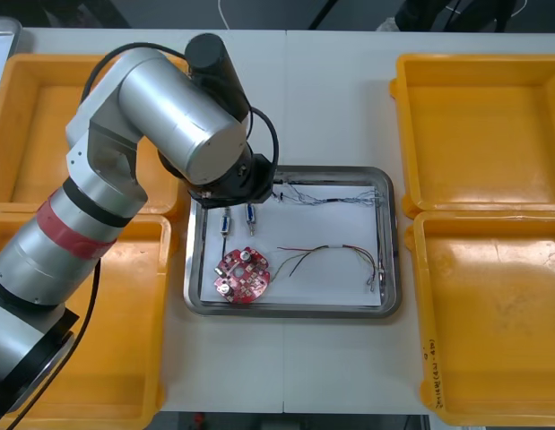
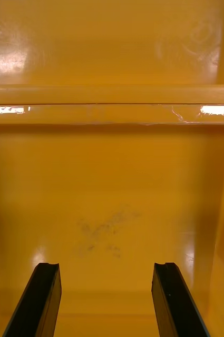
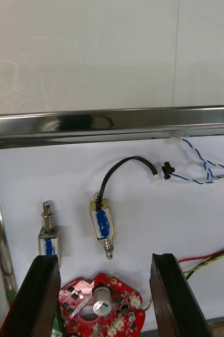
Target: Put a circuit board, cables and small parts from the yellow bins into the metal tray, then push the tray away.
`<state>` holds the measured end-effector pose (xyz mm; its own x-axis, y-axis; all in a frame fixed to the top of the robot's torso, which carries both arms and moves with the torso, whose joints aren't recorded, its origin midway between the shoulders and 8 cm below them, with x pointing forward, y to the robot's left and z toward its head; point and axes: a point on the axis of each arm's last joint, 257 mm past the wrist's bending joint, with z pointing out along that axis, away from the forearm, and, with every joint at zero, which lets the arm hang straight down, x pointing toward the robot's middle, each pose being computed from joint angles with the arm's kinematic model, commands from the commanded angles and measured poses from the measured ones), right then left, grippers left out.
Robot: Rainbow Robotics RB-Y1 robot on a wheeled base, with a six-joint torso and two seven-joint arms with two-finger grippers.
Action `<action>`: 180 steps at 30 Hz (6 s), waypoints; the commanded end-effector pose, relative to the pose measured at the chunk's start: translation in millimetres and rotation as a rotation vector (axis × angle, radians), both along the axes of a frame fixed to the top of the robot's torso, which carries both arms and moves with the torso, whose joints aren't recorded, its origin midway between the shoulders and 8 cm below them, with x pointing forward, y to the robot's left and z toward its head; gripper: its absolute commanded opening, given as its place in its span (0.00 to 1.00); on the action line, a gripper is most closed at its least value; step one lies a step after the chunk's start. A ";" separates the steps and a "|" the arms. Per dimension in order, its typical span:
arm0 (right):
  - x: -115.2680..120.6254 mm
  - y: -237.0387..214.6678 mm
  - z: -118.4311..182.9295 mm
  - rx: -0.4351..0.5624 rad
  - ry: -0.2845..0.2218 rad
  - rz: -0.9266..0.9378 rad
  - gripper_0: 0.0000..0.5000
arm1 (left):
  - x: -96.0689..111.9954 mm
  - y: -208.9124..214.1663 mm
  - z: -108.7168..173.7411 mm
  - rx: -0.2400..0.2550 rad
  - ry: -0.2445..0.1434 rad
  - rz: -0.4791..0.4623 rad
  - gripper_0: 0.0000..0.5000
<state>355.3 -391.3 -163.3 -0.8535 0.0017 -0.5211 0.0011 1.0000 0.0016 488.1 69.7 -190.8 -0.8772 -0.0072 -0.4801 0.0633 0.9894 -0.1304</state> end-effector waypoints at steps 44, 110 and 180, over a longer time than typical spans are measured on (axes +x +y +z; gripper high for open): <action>32.5 162.5 66.9 0.000 -0.026 0.587 1.00 | -33.5 250.8 100.1 0.075 -0.048 0.129 1.00; -28.5 386.1 -110.7 -0.671 0.159 1.438 1.00 | -145.5 291.3 54.9 0.186 0.084 -0.045 1.00; -15.9 395.1 -159.3 -0.733 0.052 1.384 0.04 | -144.6 293.8 55.4 0.198 0.079 -0.042 1.00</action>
